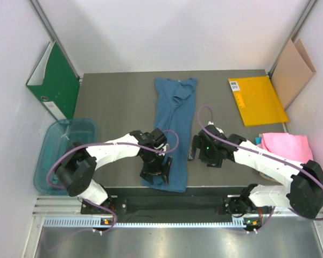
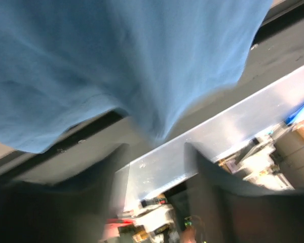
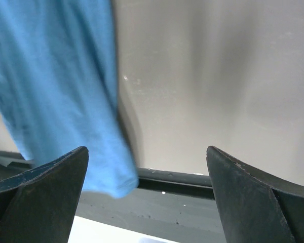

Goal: Fold and stack the t-shirts
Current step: Grab the bottom of the folded rectangular tshirt with both arms

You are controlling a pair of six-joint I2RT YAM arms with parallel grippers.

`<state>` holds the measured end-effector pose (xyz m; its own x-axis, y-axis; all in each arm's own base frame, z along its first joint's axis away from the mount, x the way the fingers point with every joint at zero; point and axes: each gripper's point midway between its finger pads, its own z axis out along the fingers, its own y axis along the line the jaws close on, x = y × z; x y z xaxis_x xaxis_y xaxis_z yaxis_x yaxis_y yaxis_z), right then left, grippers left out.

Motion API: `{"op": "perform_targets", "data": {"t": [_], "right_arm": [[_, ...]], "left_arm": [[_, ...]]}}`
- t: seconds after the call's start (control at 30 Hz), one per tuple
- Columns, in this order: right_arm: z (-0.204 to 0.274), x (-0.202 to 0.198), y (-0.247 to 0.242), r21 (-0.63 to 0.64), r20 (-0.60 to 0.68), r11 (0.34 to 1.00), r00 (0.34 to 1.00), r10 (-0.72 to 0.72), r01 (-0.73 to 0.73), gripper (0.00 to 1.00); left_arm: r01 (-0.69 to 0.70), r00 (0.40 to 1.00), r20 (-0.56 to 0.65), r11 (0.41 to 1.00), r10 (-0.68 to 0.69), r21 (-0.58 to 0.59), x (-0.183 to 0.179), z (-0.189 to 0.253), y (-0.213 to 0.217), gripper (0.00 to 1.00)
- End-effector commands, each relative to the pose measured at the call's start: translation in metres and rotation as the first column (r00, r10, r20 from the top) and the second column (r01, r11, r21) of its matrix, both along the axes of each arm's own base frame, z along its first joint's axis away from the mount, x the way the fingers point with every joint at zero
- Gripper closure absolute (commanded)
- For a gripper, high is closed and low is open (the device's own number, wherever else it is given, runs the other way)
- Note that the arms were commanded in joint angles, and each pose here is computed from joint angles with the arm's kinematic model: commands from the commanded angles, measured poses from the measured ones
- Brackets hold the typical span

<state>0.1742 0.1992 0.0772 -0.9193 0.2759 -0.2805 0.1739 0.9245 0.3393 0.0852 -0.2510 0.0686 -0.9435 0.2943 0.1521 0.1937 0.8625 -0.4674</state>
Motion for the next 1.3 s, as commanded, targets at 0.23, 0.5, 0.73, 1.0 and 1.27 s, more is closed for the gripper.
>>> {"op": "perform_targets", "data": {"t": [0.23, 0.5, 0.73, 1.0, 1.27], "right_arm": [[0.029, -0.01, 0.032, 0.24, 0.034, 0.969, 0.998, 0.057, -0.064, 0.0], [0.017, -0.045, 0.042, 0.505, -0.084, 0.855, 0.993, -0.085, 0.116, 0.04], [-0.004, -0.071, 0.061, 0.435, -0.143, 0.898, 0.99, -0.002, 0.065, 0.14], [-0.029, -0.098, 0.097, 0.348, -0.265, 0.937, 0.962, 0.067, 0.031, 0.4], [-0.031, -0.096, 0.093, 0.333, -0.247, 0.942, 0.968, 0.039, 0.047, 0.75]], "left_arm": [[0.01, 0.97, 0.243, 0.993, 0.02, -0.12, 0.016, 0.072, 0.006, 0.01], [-0.276, 0.937, 0.222, 0.961, 0.271, -0.009, 0.025, 0.028, 0.069, 0.02], [-0.418, 0.906, 0.065, 0.908, 0.419, -0.018, 0.032, -0.01, 0.075, 0.03], [-0.427, 0.902, 0.062, 0.904, 0.427, -0.01, 0.046, -0.029, 0.07, 0.23], [-0.413, 0.911, 0.02, 0.911, 0.413, -0.014, 0.043, -0.047, 0.065, 0.61]]}}
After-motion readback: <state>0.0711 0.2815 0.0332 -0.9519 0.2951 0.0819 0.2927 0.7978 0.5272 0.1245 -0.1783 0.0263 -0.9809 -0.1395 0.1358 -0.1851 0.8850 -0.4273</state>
